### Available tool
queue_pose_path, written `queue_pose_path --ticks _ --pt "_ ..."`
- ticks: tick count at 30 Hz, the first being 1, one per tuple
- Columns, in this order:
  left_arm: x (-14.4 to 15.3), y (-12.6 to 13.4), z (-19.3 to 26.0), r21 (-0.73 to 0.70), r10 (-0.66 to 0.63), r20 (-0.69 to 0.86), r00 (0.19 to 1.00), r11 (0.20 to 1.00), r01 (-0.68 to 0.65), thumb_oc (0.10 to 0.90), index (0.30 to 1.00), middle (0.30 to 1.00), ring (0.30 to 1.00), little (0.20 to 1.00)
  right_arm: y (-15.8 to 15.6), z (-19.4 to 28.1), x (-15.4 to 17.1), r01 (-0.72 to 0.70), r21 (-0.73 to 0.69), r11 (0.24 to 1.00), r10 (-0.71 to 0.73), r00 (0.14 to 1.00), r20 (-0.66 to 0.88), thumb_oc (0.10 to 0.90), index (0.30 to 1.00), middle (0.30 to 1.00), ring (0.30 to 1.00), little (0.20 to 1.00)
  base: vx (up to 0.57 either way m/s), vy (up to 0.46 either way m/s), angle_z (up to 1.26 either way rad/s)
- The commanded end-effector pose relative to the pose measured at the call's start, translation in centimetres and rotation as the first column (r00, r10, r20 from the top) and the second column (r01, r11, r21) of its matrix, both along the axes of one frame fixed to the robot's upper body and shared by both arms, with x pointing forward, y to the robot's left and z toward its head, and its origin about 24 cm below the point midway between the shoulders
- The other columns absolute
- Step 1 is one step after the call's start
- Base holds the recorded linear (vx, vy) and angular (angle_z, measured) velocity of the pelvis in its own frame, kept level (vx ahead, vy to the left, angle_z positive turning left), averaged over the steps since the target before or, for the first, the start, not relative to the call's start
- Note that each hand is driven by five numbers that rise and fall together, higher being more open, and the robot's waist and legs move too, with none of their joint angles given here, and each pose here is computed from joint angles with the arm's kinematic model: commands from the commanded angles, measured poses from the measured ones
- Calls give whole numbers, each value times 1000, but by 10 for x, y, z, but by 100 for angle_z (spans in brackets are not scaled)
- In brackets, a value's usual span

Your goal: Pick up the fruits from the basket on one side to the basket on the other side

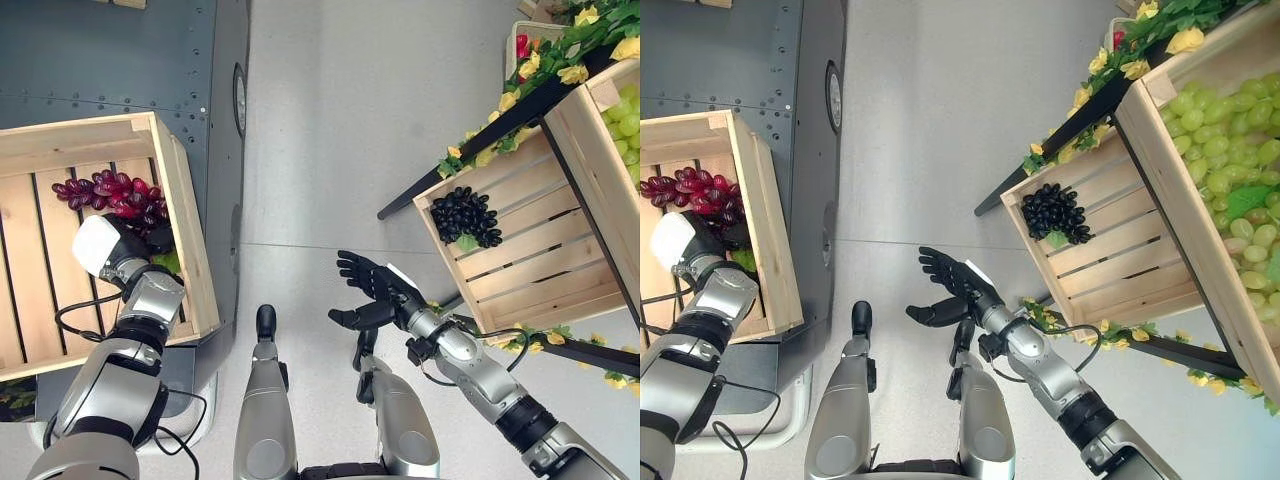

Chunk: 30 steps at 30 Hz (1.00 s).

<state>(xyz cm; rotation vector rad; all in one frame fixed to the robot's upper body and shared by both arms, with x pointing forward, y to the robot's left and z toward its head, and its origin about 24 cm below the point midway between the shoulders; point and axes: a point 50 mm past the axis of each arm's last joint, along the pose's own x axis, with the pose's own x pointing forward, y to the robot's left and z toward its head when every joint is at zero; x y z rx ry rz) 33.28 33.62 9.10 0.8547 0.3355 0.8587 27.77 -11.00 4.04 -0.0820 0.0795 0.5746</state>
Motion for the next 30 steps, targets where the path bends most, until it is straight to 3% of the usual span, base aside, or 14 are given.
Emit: queue_pose_path --ticks 1,6,16,30 --pt "14 -30 -9 -37 -71 29 997 997 72 400 300 300 300 300 6 37 4 -5 110 994 -12 988 154 800 900 900 900 900 0 0 0" --pt "10 -27 -4 -26 -68 146 987 997 73 400 300 300 300 300 3 34 0 -2 110 994 -15 988 152 800 900 900 900 900 0 0 0" --pt "-26 -30 -21 -25 -16 422 906 999 29 400 300 300 300 300 -12 18 -20 35 123 992 -51 990 129 800 900 900 900 900 9 -32 2" --pt "-80 -27 -34 105 -47 490 870 994 -5 400 300 300 300 300 -27 4 -47 57 134 989 -66 996 67 800 900 900 900 900 36 -65 8"
